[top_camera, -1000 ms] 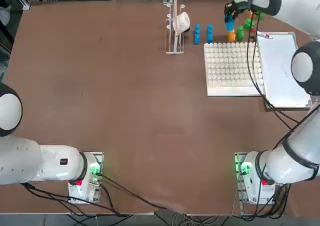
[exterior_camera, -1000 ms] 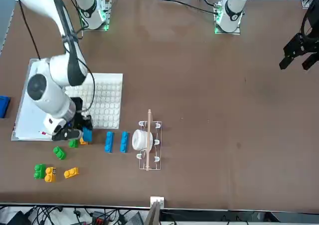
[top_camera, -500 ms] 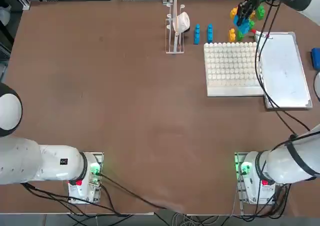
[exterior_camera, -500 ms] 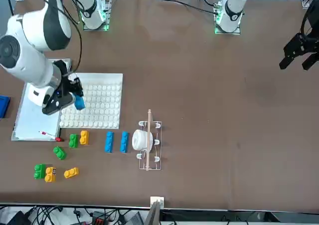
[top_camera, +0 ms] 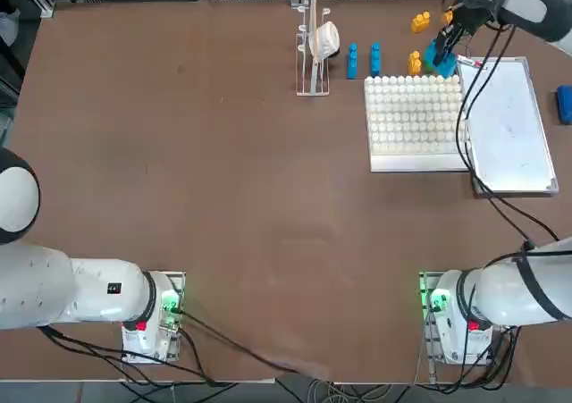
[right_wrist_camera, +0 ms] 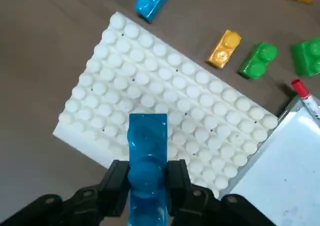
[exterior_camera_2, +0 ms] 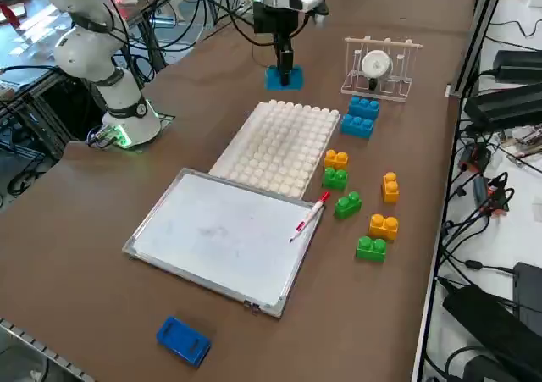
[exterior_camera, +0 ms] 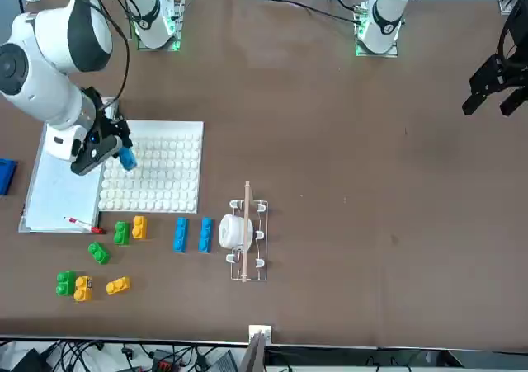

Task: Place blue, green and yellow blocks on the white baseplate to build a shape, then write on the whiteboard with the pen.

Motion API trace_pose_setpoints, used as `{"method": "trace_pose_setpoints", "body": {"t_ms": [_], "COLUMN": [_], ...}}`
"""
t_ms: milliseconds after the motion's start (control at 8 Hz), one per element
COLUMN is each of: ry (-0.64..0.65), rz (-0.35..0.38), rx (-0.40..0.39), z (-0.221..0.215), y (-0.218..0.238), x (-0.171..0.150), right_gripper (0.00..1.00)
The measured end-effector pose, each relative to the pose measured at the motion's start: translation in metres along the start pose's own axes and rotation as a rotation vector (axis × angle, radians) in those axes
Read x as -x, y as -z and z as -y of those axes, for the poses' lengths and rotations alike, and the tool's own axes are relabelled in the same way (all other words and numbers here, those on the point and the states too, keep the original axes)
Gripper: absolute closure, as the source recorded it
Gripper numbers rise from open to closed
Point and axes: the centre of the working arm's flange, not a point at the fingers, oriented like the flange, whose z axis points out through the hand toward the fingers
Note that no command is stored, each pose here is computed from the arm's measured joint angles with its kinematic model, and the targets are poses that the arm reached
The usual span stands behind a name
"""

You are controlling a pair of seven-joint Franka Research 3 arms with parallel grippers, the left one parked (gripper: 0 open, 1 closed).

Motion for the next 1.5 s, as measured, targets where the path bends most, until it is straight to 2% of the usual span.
{"method": "trace_pose_setpoints", "body": {"t_ms": [375,750,1000,1500], "ry": [0.085,0.201,0.325,0.663], "rz": [-0.005,0.013,0.007,0.001], "rx": [-0.007,-0.033,-0.026,-0.012], "z": [0.009,0.004,0.014,0.048], "y": [0.006,-0.018,-0.03,-0.077], "x": [0.049,0.081,0.078,0.074], "right_gripper": [0.59,0.59,0.59,0.59]}}
